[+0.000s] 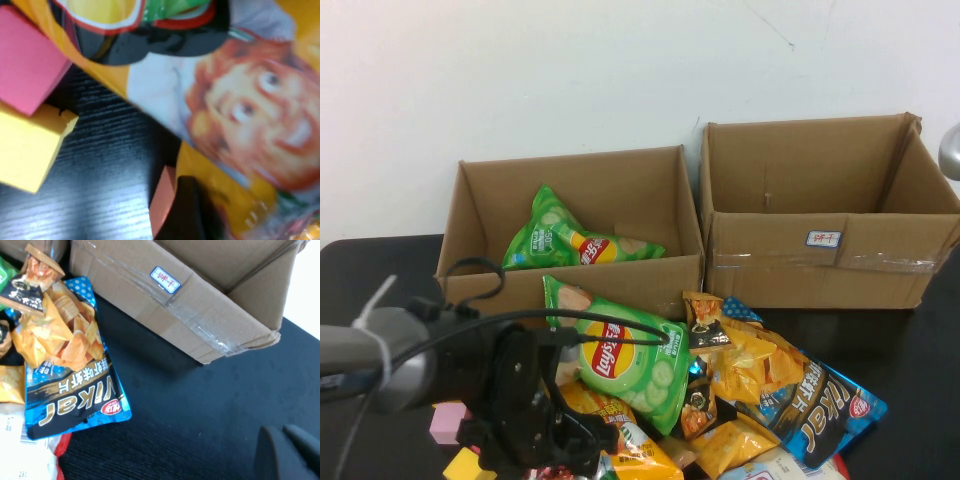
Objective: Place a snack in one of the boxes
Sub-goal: Pick up the potato chip
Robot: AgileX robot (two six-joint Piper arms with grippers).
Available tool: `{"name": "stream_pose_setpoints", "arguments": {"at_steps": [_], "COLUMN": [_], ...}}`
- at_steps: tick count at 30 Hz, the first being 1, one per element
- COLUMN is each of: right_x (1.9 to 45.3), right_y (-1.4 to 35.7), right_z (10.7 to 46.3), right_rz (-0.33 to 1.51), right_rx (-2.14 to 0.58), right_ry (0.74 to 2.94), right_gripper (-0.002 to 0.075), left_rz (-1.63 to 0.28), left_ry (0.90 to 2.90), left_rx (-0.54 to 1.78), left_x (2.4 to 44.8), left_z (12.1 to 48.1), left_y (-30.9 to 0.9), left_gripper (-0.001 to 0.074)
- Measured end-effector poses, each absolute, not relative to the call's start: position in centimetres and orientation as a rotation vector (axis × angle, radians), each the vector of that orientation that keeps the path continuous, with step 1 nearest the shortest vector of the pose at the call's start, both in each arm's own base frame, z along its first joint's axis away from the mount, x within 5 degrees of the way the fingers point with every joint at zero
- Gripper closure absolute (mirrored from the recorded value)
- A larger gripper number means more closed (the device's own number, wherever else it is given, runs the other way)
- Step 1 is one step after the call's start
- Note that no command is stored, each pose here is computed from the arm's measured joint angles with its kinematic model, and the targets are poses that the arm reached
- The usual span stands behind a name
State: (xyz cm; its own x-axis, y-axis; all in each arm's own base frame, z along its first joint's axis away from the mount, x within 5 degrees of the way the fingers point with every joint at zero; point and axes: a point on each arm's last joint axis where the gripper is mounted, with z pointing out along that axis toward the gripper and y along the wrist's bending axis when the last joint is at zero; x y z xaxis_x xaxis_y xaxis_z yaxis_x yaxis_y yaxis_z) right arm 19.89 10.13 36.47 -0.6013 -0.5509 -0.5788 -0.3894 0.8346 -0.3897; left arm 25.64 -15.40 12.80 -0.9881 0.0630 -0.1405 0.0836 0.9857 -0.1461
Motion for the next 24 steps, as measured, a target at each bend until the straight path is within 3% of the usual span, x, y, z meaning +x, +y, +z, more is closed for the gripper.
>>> {"name": "stream_pose_setpoints", "arguments": {"at_steps": [3, 5, 10, 12, 18, 24], "right_x": [19.9, 19.9, 19.9, 19.9, 20.0, 20.0], "right_y": [10.2, 10.2, 10.4, 10.5, 10.6, 10.7], "right_z": [36.5, 36.4, 36.5, 36.5, 36.6, 36.6], "right_rz": [-0.284, -0.278, -0.247, -0.236, -0.226, -0.219], "right_rx": [-0.682, -0.681, -0.68, -0.68, -0.681, -0.681], "right_ry": [2.29, 2.293, 2.284, 2.28, 2.267, 2.261], "right_gripper": [0.0727, 0.0727, 0.0727, 0.0727, 0.0727, 0.0727], "left_rz": [-0.219, -0.209, -0.201, -0.202, -0.206, -0.273], "left_ry": [3.01, 3.02, 3.014, 3.006, 2.993, 2.88], "left_rx": [0.123, 0.141, 0.18, 0.196, 0.27, 0.283], "left_x": [25.8, 25.8, 25.9, 26.0, 26.1, 26.4], "left_z": [11.6, 11.2, 10.9, 10.9, 12.0, 16.5], "left_y": [-15.5, -15.5, -15.5, -15.5, -15.7, -15.8], "left_gripper": [0.0202, 0.0265, 0.06, 0.0668, 0.072, 0.0722]}}
